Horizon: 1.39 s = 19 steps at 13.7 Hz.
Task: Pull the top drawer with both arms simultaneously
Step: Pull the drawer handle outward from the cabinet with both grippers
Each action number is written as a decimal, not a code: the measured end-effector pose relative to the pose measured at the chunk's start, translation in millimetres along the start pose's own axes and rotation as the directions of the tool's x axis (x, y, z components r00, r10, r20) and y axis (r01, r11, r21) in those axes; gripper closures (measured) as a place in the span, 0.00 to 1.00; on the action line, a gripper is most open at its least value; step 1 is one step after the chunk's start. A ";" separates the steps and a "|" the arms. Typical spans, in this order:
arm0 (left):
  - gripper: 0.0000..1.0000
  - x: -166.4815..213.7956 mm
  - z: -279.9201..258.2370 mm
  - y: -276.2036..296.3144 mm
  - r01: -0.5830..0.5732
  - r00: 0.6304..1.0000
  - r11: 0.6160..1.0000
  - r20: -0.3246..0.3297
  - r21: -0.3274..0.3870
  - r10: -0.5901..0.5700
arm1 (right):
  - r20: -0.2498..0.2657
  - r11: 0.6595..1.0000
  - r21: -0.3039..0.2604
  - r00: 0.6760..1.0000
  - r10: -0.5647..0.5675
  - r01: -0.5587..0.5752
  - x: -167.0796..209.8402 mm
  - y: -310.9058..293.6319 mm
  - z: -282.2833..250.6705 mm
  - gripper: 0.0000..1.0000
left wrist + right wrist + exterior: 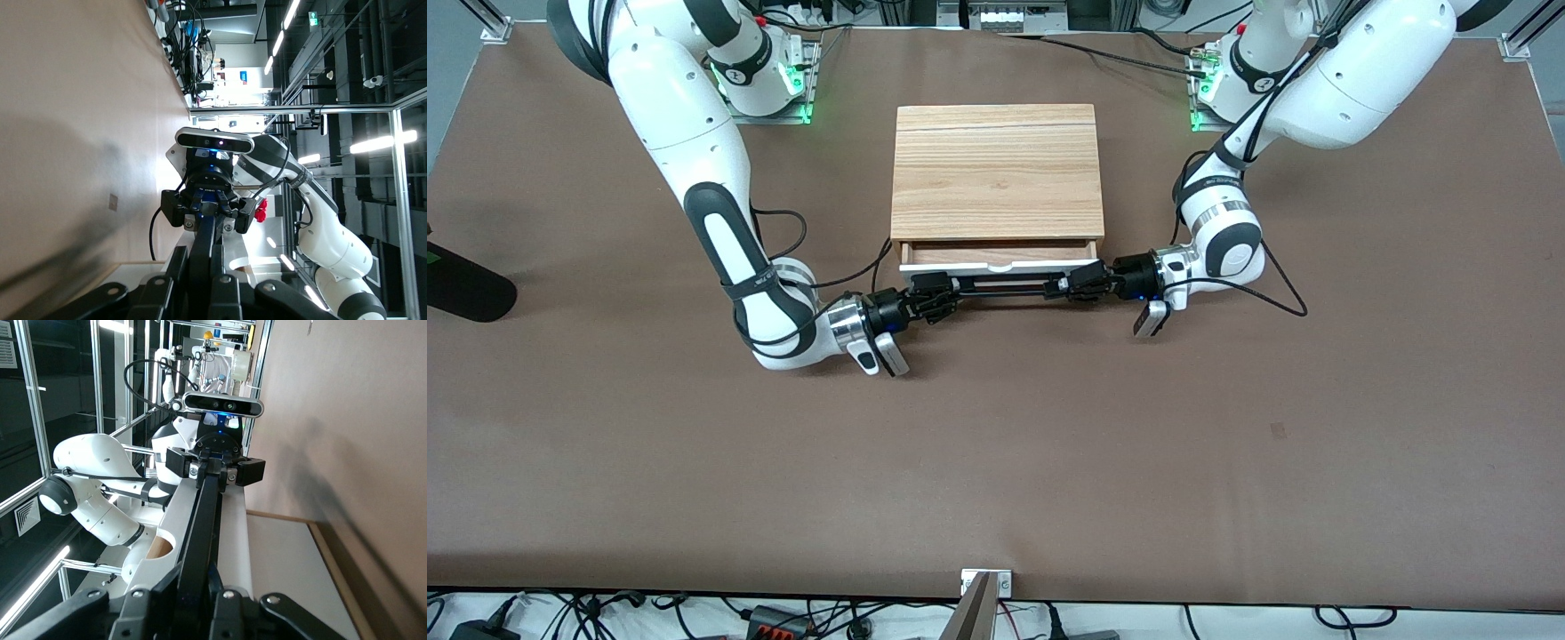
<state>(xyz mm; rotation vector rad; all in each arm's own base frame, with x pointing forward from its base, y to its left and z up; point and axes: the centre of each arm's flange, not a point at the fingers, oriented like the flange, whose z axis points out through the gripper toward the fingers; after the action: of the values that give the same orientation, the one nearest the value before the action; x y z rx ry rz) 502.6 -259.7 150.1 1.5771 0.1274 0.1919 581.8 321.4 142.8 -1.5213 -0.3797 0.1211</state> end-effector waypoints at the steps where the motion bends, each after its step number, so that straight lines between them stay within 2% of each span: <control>1: 0.82 5.6 0.8 2.2 -0.016 1.000 1.000 -0.001 0.013 0.016 | -0.005 1.000 -0.001 1.000 -0.008 0.008 4.3 1.0 -1.4 0.84; 9: 0.82 34.1 5.3 10.2 -0.086 0.996 0.994 -0.017 0.070 0.088 | -0.034 0.998 -0.022 0.998 -0.061 0.060 33.4 5.0 -10.0 0.84; 14: 0.82 37.9 5.6 9.3 -0.091 0.996 0.993 -0.019 0.072 0.093 | -0.039 0.999 -0.025 0.999 -0.036 0.035 36.1 5.7 -10.7 0.85; 15: 0.82 38.2 5.3 9.0 -0.091 0.996 0.993 -0.019 0.072 0.092 | -0.044 0.999 -0.032 0.999 -0.022 0.021 36.9 6.2 -12.1 0.79; 16: 0.82 38.7 4.9 9.0 -0.091 0.995 0.993 -0.020 0.073 0.093 | -0.052 0.999 -0.042 0.999 -0.015 0.013 37.7 7.4 -14.2 0.68; 18: 0.78 39.2 5.0 7.9 -0.096 0.995 0.992 -0.026 0.080 0.099 | -0.096 0.997 -0.081 0.995 -0.018 0.010 45.5 9.4 -30.4 0.47; 19: 0.73 38.9 4.9 6.5 -0.099 0.994 0.991 -0.026 0.090 0.102 | -0.108 0.996 -0.087 0.994 -0.019 0.009 47.7 10.2 -38.4 0.38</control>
<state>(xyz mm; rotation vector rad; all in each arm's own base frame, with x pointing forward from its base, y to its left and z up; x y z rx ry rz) 541.4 -256.8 158.2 1.6707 0.0817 0.2927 640.2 300.4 140.5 -1.6028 -0.3118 0.0104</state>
